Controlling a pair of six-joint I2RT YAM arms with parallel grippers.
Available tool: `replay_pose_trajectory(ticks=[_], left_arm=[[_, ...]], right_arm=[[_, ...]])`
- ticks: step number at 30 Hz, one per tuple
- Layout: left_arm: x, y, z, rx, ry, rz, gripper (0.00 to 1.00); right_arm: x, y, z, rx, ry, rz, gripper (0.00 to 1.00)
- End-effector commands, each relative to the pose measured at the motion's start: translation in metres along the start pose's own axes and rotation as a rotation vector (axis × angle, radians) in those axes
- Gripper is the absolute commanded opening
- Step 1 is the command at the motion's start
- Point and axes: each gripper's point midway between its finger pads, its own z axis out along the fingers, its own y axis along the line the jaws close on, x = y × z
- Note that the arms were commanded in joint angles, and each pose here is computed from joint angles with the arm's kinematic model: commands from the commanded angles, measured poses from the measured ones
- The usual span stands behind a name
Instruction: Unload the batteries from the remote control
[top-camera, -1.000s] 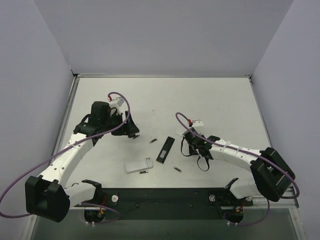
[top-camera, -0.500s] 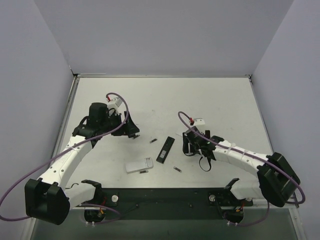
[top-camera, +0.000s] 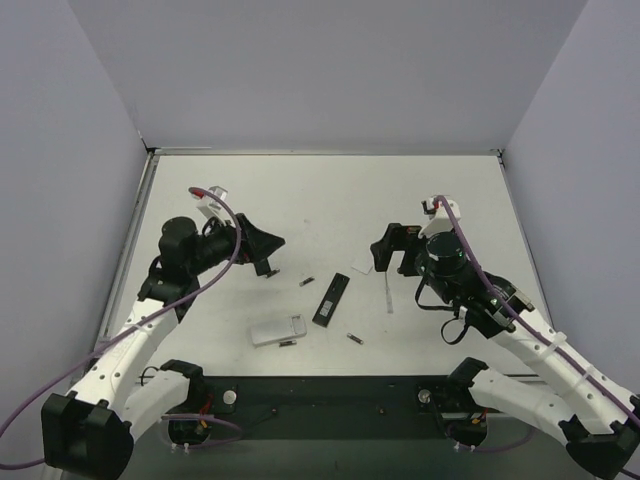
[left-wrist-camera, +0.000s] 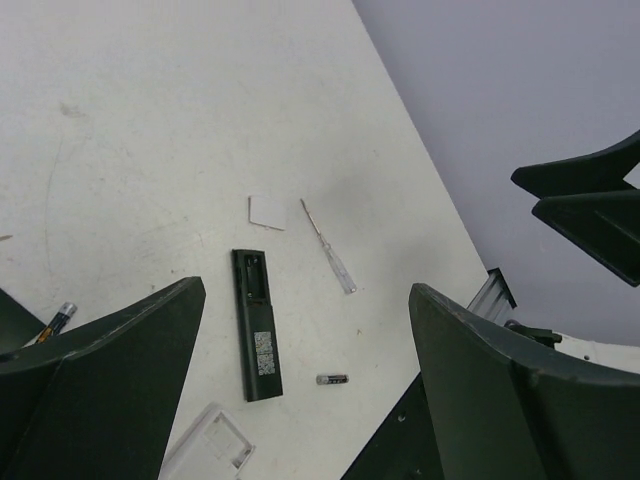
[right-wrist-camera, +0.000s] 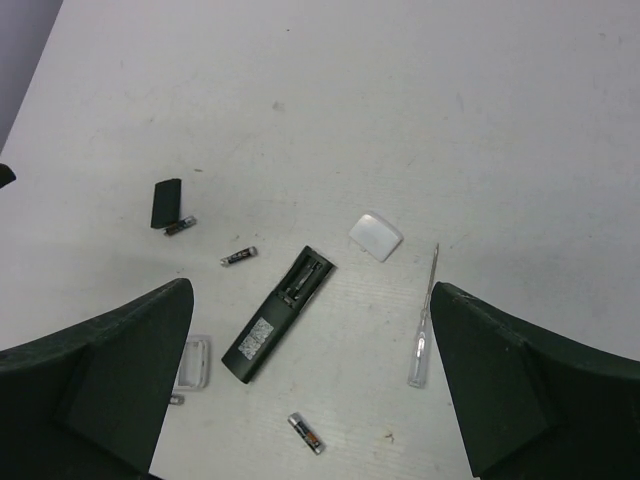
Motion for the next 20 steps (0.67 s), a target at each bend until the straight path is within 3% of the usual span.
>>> replay_pose_trajectory(ticks=[1, 20], left_arm=[[-0.024, -0.038, -0.012, 0.187, -0.161, 0.053, 0.95], [-0.024, -0.041, -0.025, 0.177, -0.212, 0.052, 0.95]], right_arm=[[0.000, 0.003, -0.012, -0.014, 0.035, 0.080, 1.00], [0.015, -0.008, -0.014, -0.005, 0.018, 0.069, 1.00]])
